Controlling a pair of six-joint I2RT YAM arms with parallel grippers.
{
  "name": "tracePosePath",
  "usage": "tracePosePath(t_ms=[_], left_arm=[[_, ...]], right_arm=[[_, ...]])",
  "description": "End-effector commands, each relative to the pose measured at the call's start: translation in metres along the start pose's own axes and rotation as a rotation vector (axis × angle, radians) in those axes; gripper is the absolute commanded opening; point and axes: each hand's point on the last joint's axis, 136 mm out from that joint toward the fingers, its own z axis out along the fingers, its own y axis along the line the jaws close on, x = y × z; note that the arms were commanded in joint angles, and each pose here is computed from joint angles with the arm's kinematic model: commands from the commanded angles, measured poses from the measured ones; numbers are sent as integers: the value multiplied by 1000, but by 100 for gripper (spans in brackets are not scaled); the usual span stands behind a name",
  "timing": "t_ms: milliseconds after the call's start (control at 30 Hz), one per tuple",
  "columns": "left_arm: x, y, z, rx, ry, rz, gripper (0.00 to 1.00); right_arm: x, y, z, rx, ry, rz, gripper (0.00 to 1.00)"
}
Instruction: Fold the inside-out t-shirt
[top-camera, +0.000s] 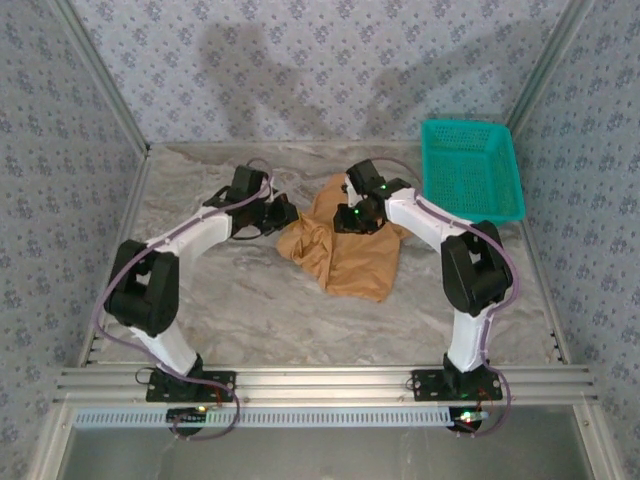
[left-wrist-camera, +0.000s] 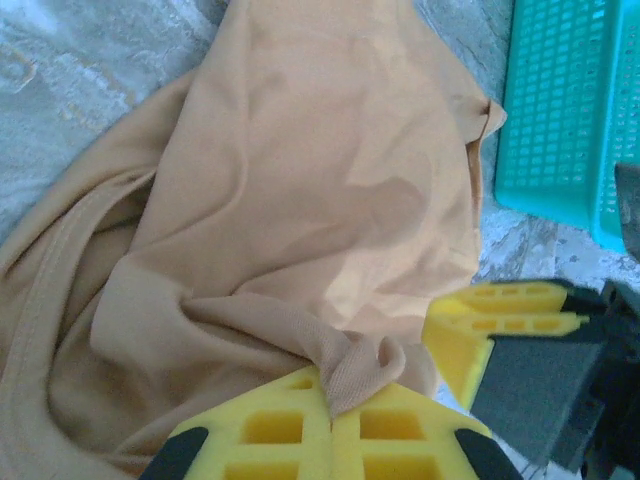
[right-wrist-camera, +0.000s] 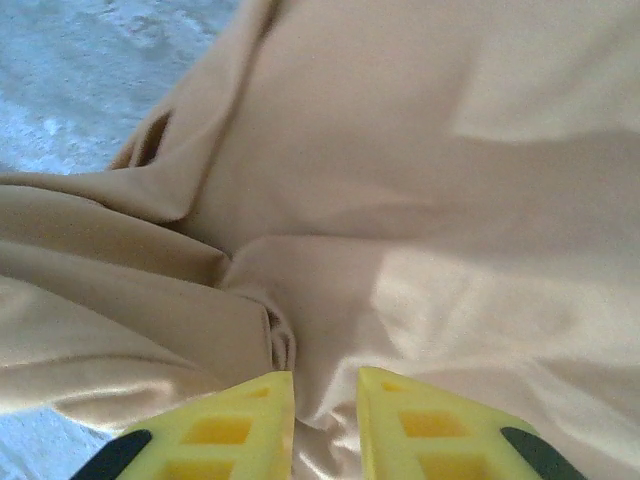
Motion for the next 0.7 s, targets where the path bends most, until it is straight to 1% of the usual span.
tracePosePath(t_ms=[0, 67, 100, 200, 333, 467, 567, 667], left_arm=[[-6, -25, -2, 88, 8, 2, 0], [-7, -24, -3, 87, 2, -1, 0], [-8, -23, -4, 86, 1, -2, 0], [-10, -21, -8, 83, -9, -8, 0], [-13, -23, -12, 89, -19, -8, 0], [-12, -23, -15, 89, -20, -12, 0], [-10, -21, -16, 88, -22, -14, 0], [-10, -19, -20, 88, -30, -21, 0]], right_arm=[[10, 4, -15, 41, -24, 77, 28], [16, 14, -20, 22, -41, 75, 27], [19, 24, -23, 0, -53, 65, 25], [26, 57, -25, -100, -87, 40, 22], [25, 87, -13, -183, -108, 62, 23], [12, 92, 6, -208, -146, 114, 26], [1, 95, 17, -229, -176, 147, 27], [-4, 97, 27, -226, -181, 176, 31]])
